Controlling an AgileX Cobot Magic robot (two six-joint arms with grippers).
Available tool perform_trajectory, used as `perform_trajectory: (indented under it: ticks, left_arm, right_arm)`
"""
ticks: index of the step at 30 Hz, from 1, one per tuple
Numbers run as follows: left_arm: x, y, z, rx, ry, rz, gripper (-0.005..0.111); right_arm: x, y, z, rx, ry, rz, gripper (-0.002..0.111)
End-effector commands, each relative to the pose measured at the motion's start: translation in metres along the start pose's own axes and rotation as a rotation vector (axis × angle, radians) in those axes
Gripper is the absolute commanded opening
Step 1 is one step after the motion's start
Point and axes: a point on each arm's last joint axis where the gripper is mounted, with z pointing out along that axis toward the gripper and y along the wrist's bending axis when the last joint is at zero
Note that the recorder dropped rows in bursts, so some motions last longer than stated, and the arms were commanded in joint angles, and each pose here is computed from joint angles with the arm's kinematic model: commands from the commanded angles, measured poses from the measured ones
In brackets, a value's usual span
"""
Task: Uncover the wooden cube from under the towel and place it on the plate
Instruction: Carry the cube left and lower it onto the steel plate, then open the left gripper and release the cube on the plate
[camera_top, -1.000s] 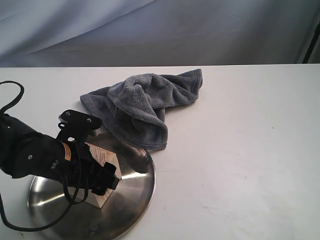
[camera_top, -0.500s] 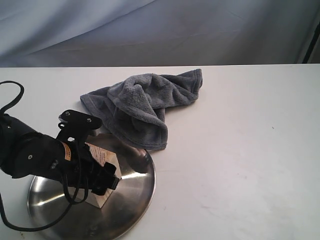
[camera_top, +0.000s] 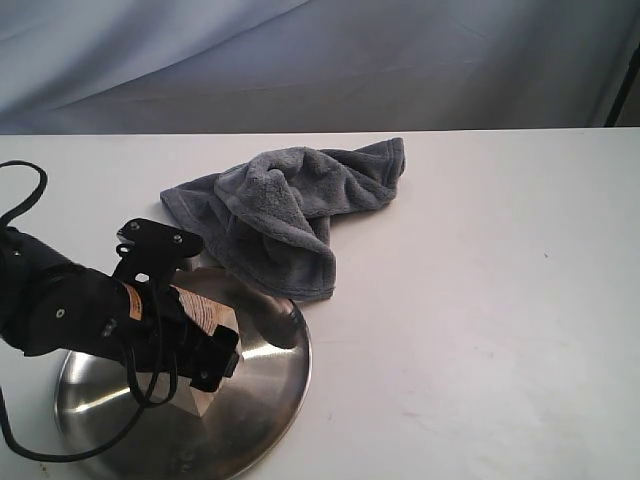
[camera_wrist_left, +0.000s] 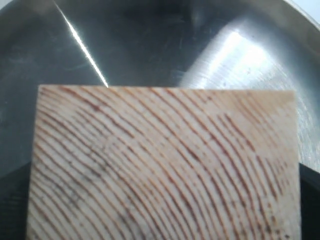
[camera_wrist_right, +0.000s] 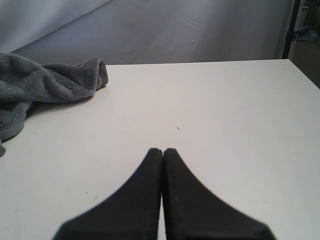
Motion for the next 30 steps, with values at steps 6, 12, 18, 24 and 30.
perform_trajectory:
  ticks: [6,12,18,24,30]
  left_arm:
    - [-0.012,-0.003,-0.032,0.019,-0.123,0.004,0.094]
    - [-0.021,-0.004,-0.058,0.037,-0.257,0.018,0.094]
    - [-0.034,-0.006,-0.081,0.059,-0.447,0.064,0.094]
    - [-0.051,-0.009,-0.092,0.073,-0.551,0.064,0.094]
    - [-0.059,-0.010,-0.097,0.087,-0.644,0.063,0.071]
  right_arm:
    - [0.002,0.000,0.000,-0.001,0.008,0.009,0.003]
    - [0.002,0.000,0.000,-0.001,0.008,0.009,0.003]
    - [0.002,0.000,0.000,-0.001,0.008,0.009,0.003]
    - [0.002,0.000,0.000,-0.001,0.008,0.009,0.003]
    - [0.002,0.000,0.000,-0.001,0.008,0.009,0.003]
